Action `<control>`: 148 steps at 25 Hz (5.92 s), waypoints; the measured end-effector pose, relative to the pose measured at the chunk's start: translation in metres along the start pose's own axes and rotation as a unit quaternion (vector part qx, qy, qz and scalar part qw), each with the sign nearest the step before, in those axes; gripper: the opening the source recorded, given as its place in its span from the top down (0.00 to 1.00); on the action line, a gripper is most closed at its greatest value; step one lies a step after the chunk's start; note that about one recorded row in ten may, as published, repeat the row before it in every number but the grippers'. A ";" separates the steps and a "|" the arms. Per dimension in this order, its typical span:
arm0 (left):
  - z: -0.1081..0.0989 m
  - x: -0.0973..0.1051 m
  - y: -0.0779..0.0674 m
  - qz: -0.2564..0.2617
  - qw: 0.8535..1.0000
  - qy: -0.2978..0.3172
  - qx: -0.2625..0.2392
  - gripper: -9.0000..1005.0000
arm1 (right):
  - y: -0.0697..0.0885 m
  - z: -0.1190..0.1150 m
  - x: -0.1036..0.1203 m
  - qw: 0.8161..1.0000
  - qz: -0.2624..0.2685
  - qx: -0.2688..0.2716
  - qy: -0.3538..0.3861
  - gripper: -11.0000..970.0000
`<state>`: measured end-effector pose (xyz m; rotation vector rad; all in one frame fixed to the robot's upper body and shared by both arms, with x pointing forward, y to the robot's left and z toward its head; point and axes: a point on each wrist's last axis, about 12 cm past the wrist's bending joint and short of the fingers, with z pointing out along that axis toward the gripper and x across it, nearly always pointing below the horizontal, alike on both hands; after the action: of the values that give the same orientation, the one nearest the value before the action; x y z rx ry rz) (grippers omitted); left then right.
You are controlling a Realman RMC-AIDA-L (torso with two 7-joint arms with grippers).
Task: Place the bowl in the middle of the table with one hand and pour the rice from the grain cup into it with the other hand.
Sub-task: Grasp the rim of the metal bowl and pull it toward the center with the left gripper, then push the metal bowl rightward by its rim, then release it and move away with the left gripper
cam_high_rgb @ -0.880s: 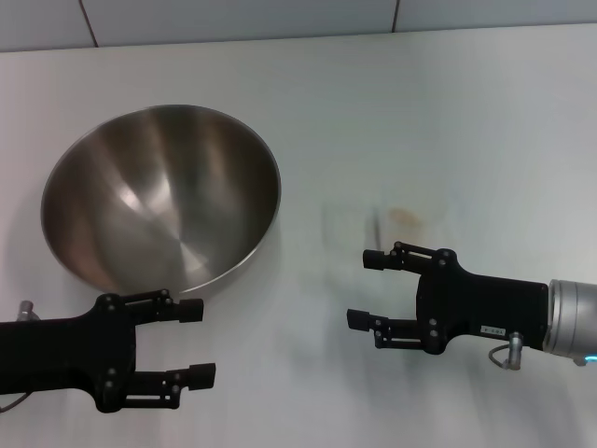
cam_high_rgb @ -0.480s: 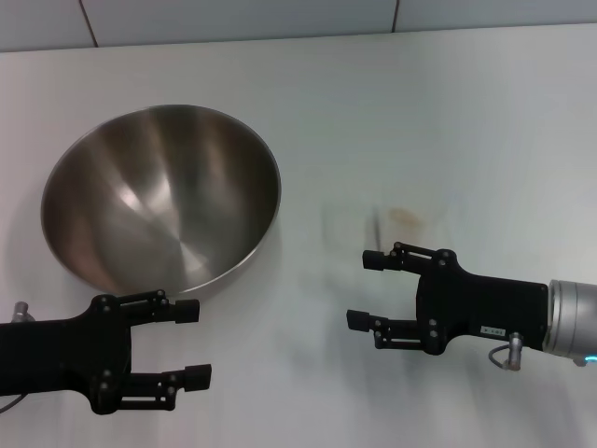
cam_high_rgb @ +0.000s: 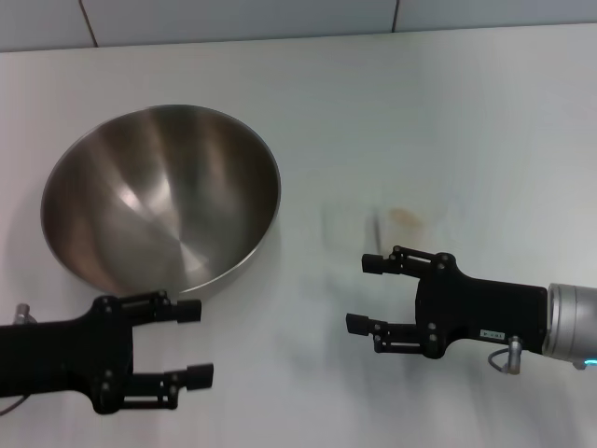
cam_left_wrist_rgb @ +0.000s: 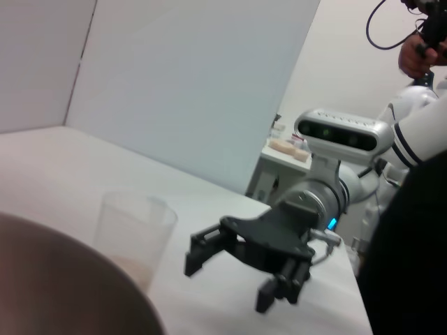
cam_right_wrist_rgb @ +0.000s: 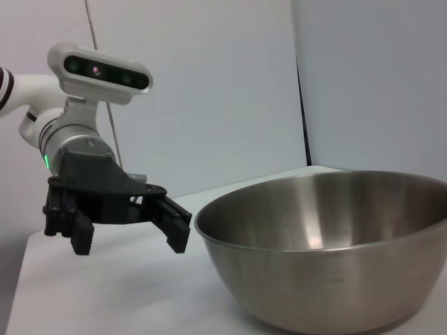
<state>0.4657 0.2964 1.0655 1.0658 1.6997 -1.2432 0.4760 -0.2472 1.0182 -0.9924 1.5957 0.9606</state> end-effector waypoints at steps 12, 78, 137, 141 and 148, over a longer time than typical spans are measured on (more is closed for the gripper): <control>-0.034 -0.024 0.022 0.022 0.978 -0.140 -0.155 0.20 | 0.001 0.001 -0.001 1.000 0.000 -0.005 -0.004 0.18; -0.018 -0.121 0.110 -0.061 0.899 0.259 -0.348 0.22 | -0.001 0.004 -0.005 1.000 -0.006 -0.004 -0.011 0.18; 0.072 -0.202 0.120 0.032 0.939 0.228 -0.255 0.96 | 0.002 0.003 -0.003 1.000 -0.001 -0.005 -0.014 0.18; 0.073 -0.202 0.120 0.032 0.939 0.228 -0.255 0.96 | 0.002 0.003 -0.003 1.000 -0.001 -0.005 -0.014 0.18; 0.073 -0.199 0.122 0.029 0.938 0.228 -0.258 0.96 | 0.002 0.004 -0.003 1.000 -0.001 -0.007 -0.015 0.18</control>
<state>0.6576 0.2107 1.1898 1.1095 2.1604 -0.4691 0.4760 -0.2424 1.0207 -0.9835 1.5649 0.9818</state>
